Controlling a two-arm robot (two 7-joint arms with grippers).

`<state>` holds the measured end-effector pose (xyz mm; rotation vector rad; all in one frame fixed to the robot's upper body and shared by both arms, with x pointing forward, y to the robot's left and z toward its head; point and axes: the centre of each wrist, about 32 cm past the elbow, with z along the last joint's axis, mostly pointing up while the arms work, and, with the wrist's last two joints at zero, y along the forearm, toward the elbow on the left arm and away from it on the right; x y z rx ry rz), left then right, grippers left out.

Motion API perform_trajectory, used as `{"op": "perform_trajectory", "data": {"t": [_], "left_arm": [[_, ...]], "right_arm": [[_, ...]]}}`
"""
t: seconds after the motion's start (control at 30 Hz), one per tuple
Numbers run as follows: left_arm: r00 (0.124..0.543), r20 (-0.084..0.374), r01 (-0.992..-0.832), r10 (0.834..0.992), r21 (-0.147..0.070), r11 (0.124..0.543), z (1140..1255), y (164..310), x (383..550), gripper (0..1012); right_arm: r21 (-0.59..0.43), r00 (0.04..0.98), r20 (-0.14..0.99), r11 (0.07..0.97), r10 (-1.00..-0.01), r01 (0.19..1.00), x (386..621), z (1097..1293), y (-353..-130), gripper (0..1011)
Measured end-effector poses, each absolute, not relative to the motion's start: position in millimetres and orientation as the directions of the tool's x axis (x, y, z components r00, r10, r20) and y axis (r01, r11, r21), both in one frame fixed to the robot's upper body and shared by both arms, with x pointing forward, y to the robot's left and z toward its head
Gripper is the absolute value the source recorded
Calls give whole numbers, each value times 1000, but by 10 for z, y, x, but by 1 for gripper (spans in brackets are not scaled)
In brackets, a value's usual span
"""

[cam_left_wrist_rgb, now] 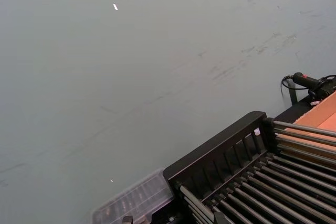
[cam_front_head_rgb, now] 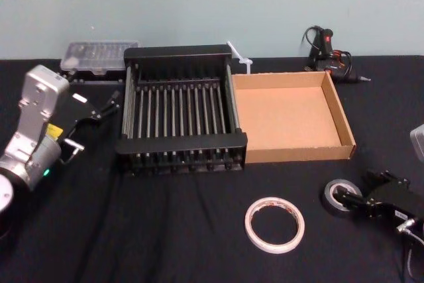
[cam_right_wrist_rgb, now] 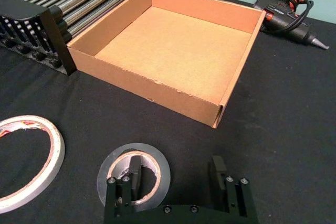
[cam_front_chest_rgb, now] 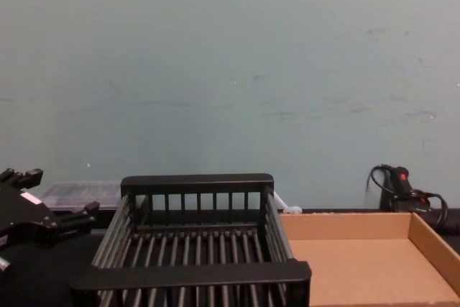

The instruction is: Pick up the white tape and place it into the black box , Pick up the silver tape and place it into the brown box.

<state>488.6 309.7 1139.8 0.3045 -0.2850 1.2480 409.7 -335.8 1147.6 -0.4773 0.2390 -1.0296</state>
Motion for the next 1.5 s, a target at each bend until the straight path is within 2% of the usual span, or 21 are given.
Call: {"op": "perform_trajectory", "data": {"t": [0.33, 0.53, 0.77, 1.5], "left_arm": [[292, 374, -955, 880, 70, 287, 11398, 3097, 4886, 1001], [292, 374, -955, 880, 70, 287, 11398, 3097, 4886, 1002], [292, 374, -955, 880, 70, 287, 11398, 3097, 4886, 1001], [292, 374, -955, 880, 70, 287, 11398, 3097, 4886, 1001]], "right_arm": [[-486, 501, 31, 425, -865, 763, 4097, 11477, -3357, 570], [-486, 501, 31, 425, -865, 764, 4097, 11477, -3357, 346], [-486, 501, 31, 425, -865, 764, 4097, 11477, -3357, 157], [-469, 509, 28, 438, -860, 767, 4079, 11489, -3376, 157]]}}
